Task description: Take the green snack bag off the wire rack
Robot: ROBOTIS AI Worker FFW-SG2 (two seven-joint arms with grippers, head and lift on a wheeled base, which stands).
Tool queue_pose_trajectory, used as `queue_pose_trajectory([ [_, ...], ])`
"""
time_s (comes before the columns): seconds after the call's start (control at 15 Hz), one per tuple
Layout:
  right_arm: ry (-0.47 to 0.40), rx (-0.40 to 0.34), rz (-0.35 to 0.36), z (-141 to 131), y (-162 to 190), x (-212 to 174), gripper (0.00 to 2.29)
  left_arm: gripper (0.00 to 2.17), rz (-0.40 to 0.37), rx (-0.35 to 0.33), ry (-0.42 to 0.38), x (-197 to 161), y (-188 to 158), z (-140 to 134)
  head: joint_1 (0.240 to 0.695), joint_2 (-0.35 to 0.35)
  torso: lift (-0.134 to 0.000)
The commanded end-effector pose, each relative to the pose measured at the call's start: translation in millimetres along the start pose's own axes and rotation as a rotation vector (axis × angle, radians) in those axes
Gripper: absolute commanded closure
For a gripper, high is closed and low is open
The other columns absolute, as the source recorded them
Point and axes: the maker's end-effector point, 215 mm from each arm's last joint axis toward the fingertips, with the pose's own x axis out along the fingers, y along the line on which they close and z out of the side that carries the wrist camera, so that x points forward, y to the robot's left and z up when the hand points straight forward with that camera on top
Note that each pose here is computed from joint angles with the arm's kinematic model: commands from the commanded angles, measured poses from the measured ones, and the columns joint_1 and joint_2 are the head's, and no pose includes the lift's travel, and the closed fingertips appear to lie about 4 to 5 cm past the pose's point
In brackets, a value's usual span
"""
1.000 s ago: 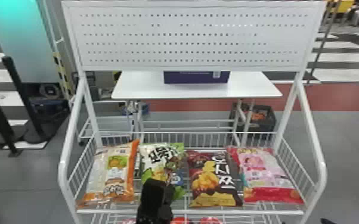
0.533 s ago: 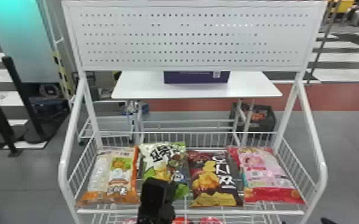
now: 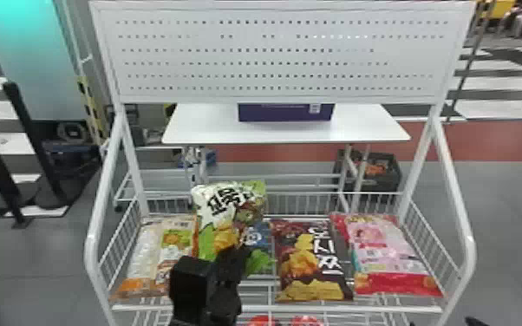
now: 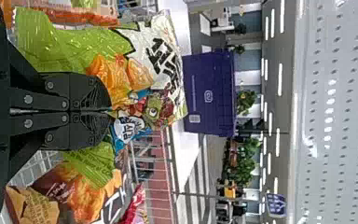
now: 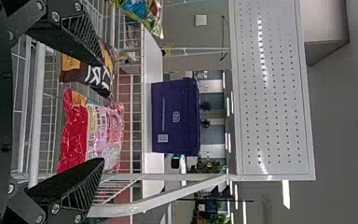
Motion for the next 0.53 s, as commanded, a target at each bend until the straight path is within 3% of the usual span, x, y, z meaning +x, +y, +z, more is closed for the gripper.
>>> queue_pose_trajectory([
  [0.0,-0.002,0.002,0.001,0.3,0.4,0.3,0.17,1.66,0.026,-0.016,-0.04,-28.9,22.6,12.9,0.499,0.0,0.0],
  [0.13,-0.001,0.004,0.003,-0.7,2.1,0.8,0.17,1.66,0.055,-0.01,-0.047,-56.0,43.9,17.0,0.499,0.0,0.0],
  [0.47,-0.004,0.008,0.012,-1.7,7.1,4.4,0.17,1.66,0.084,-0.036,-0.157,-114.1,68.9,37.8,0.499,0.0,0.0],
])
